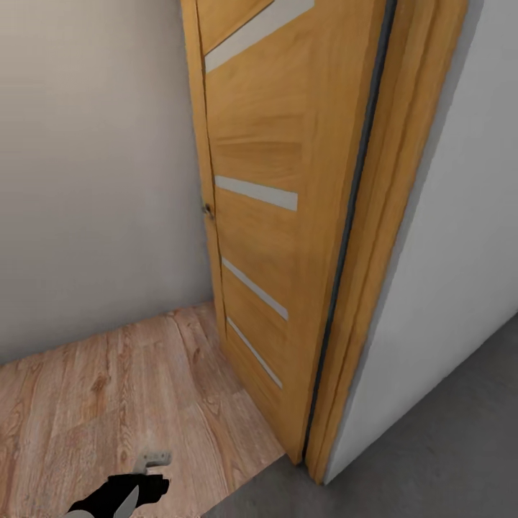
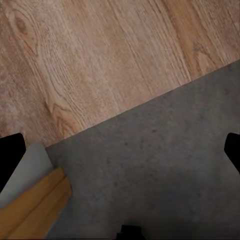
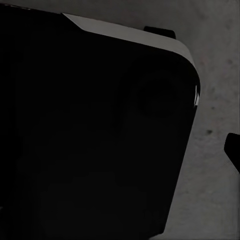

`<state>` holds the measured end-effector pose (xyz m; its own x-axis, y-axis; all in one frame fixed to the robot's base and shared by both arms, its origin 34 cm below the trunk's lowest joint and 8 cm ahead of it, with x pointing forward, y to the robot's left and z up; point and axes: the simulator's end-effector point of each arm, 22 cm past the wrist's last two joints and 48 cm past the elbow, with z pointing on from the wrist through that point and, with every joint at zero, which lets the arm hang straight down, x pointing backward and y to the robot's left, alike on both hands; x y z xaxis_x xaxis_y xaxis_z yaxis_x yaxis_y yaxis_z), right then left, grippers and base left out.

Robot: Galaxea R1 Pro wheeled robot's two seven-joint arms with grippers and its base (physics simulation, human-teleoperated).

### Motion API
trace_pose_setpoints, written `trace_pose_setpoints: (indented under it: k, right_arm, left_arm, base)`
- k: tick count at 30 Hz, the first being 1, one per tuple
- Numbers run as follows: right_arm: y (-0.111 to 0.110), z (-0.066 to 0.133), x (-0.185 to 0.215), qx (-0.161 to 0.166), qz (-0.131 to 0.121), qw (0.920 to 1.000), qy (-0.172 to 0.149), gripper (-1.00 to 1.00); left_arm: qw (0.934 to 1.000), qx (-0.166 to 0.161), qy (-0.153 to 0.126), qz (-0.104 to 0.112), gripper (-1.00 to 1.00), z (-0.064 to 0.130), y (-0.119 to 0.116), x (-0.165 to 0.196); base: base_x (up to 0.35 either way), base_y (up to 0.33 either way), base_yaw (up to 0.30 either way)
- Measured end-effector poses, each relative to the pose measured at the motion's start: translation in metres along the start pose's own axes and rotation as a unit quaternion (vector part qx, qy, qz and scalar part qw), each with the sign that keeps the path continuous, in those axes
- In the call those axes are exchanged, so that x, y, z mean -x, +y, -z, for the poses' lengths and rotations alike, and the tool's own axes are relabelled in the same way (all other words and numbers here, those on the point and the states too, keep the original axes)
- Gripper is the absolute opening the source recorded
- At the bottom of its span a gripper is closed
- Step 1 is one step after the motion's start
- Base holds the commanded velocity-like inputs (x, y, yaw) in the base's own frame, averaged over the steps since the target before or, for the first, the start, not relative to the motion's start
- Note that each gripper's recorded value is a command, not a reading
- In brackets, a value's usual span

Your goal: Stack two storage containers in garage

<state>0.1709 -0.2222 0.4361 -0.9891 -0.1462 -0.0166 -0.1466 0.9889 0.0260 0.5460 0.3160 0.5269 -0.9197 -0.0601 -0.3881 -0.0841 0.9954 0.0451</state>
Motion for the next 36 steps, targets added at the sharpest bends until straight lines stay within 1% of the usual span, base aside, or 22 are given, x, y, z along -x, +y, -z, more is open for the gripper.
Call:
trace_pose_setpoints:
  k: [2, 7, 13, 17, 23, 29, 36]
  right_arm:
    - [0.000, 0.000, 0.000, 0.000, 0.001, 1.0000, 0.000, 1.00]
    - [-0.004, 0.000, -0.001, -0.003, 0.002, 1.0000, 0.001, 1.00]
    - [-0.007, 0.000, -0.003, -0.005, 0.001, 1.0000, 0.003, 1.00]
    - [-0.011, 0.000, -0.004, -0.007, 0.001, 1.0000, 0.004, 1.00]
    - [-0.012, 0.000, -0.004, -0.008, 0.001, 1.0000, 0.004, 1.00]
    - [-0.012, 0.000, -0.005, -0.007, 0.000, 1.0000, 0.005, 1.00]
    - [-0.012, 0.000, -0.006, -0.008, 0.000, 0.9999, 0.007, 1.00]
  left_arm:
    - [1.0000, 0.005, 0.001, -0.001, 1.00, -0.001, 0.003, -0.009]
    - [0.9999, 0.011, -0.003, -0.004, 1.00, -0.002, 0.005, -0.016]
    - [0.9999, 0.013, 0.007, -0.005, 1.00, -0.004, 0.004, -0.035]
    - [0.9996, 0.024, 0.008, -0.007, 1.00, -0.004, 0.008, -0.039]
    - [0.9993, 0.035, 0.000, -0.008, 1.00, -0.004, 0.011, -0.037]
    - [0.9993, 0.037, 0.000, -0.009, 1.00, -0.004, 0.011, -0.038]
    - [0.9992, 0.037, 0.008, -0.008, 1.00, -0.006, 0.011, -0.046]
  base:
    - [0.000, 0.000, 0.092]
    - [0.000, 0.000, 0.072]
    - [0.000, -0.084, 0.172]
    - [0.000, -0.246, 0.062]
    - [0.000, -0.288, 0.081]
    - [-0.035, -0.296, 0.204]
    - [-0.186, -0.246, 0.237]
